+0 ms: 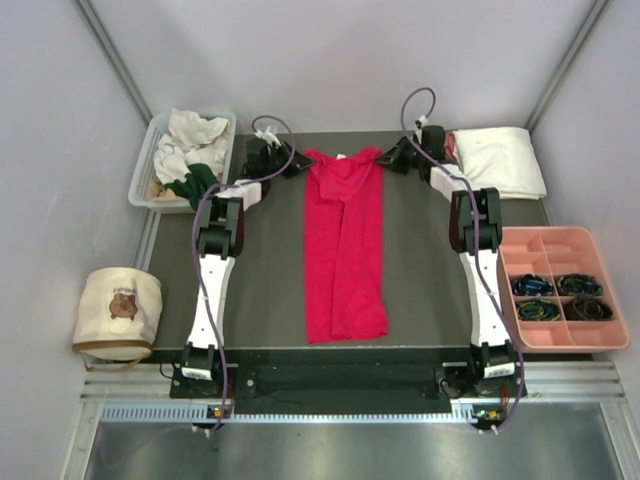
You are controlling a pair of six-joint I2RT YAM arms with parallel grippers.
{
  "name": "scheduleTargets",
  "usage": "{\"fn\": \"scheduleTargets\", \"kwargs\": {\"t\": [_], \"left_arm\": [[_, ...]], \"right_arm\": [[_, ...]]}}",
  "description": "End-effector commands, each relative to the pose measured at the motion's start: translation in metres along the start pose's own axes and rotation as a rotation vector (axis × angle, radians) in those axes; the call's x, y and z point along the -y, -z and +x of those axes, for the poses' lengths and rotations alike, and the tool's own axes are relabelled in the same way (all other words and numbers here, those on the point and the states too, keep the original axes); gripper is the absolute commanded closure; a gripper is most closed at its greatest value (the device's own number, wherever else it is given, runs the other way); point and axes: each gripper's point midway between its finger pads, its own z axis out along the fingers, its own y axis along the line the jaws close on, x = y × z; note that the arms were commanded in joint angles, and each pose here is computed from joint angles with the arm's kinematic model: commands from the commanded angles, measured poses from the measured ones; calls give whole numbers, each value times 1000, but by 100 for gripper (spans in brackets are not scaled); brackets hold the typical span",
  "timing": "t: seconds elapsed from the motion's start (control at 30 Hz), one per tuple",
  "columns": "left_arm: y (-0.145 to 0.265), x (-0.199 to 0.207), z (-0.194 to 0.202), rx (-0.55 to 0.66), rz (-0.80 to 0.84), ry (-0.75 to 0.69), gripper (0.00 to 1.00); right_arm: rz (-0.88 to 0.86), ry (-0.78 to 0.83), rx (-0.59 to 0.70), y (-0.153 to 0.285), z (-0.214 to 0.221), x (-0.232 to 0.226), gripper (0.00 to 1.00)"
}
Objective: Fold and stack the t-shirts
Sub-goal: Grab the bottom of the folded rectangular tshirt with both arms
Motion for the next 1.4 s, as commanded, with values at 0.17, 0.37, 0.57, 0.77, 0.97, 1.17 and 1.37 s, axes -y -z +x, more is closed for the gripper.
{"fn": "scheduleTargets", "kwargs": {"t": [0.17,0.37,0.57,0.77,0.97,1.17,1.37], "left_arm": [[-10,20,-29,98,91,-28,96],[-10,21,-34,116,98,-37,95],[-5,16,-39,134,99,-22,42],[16,9,-54,180,111,23,1],[41,24,-56,179,116,17,1],[73,61,-28,167,49,-49,1],[92,105,47,72,-163,-224,1]], "right_arm": [[-86,53,104,12,-47,-27,100],[-103,45,123,11,-53,-27,100],[-96,46,139,15,-58,-23,35],[-75,30,185,40,-72,-14,20],[-39,46,180,66,-62,-16,15],[41,123,166,102,-39,-40,12],[255,245,74,134,34,-62,10]]}}
